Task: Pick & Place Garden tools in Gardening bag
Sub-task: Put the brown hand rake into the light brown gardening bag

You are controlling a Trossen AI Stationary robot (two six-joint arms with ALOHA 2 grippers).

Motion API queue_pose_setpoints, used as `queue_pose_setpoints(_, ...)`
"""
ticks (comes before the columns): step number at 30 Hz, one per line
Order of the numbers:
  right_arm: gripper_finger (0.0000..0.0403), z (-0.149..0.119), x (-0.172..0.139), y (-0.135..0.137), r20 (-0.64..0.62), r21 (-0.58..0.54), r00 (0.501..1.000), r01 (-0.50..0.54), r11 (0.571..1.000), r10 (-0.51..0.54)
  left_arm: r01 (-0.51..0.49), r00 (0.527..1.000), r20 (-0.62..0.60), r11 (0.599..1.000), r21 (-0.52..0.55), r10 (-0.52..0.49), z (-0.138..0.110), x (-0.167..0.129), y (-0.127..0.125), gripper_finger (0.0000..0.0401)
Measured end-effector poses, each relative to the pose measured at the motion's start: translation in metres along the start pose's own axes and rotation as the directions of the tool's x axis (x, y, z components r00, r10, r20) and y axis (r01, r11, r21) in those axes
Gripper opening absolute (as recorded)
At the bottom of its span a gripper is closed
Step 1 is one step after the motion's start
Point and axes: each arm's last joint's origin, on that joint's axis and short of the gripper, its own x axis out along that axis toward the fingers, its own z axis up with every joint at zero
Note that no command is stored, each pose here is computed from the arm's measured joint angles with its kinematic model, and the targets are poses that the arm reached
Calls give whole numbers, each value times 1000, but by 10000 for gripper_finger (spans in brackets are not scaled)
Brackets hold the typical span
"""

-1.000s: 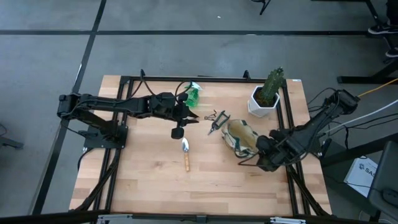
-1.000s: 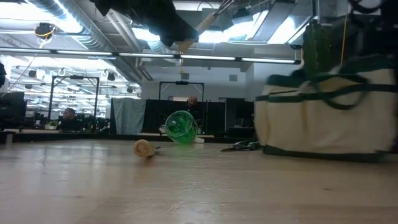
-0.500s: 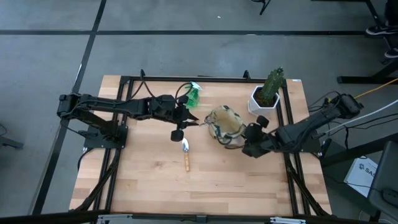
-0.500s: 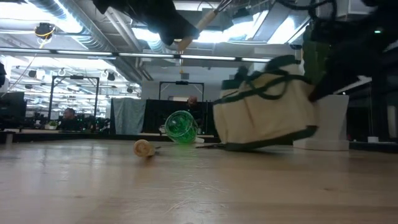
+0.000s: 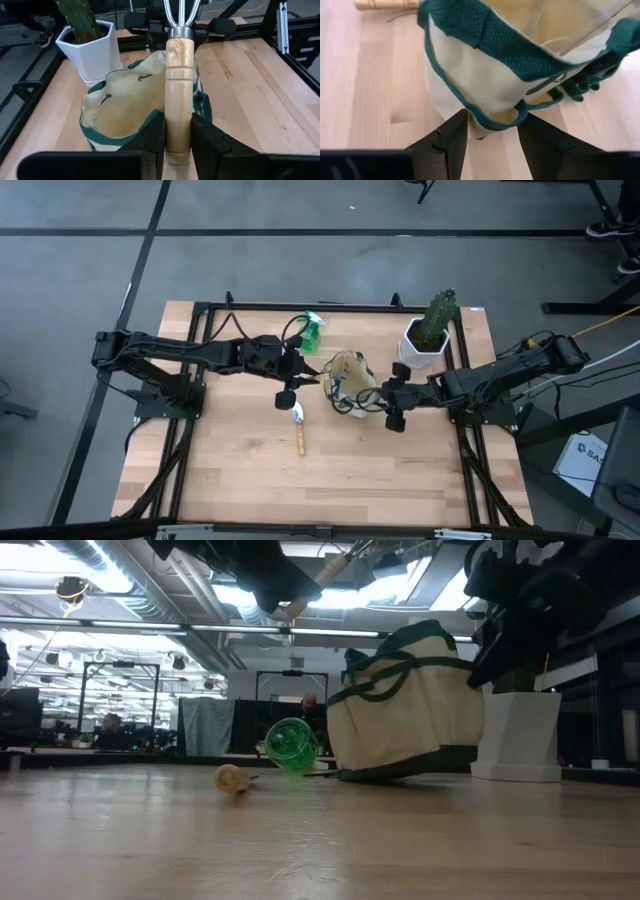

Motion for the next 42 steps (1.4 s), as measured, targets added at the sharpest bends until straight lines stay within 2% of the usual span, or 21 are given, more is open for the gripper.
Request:
queue_pose_setpoints(11,172,11,-39,-21,180,-51,975,-126,991,133,1,1000,0,1000,1,-1,0,0,0,67)
queue_pose_setpoints(19,172,11,-75,-40,325,-150,909,-223,963,261,-21,996,89,1000,3,21,8,-1,4,67)
queue_pose_setpoints(26,172,6,-104,-54,456,-158,854,-198,967,249,-35,989,142,999,28,30,14,-2,6,67)
queue_pose_setpoints(31,172,3,-113,-56,494,-155,833,-195,968,247,-43,976,213,999,28,36,20,-3,7,67)
queue_pose_setpoints(36,172,3,-113,-57,496,-154,833,-195,969,247,-8,960,278,995,102,-21,26,-4,6,67)
queue_pose_setpoints(42,172,3,-112,-56,487,-126,838,-213,969,247,49,935,321,950,307,-152,30,-6,2,67)
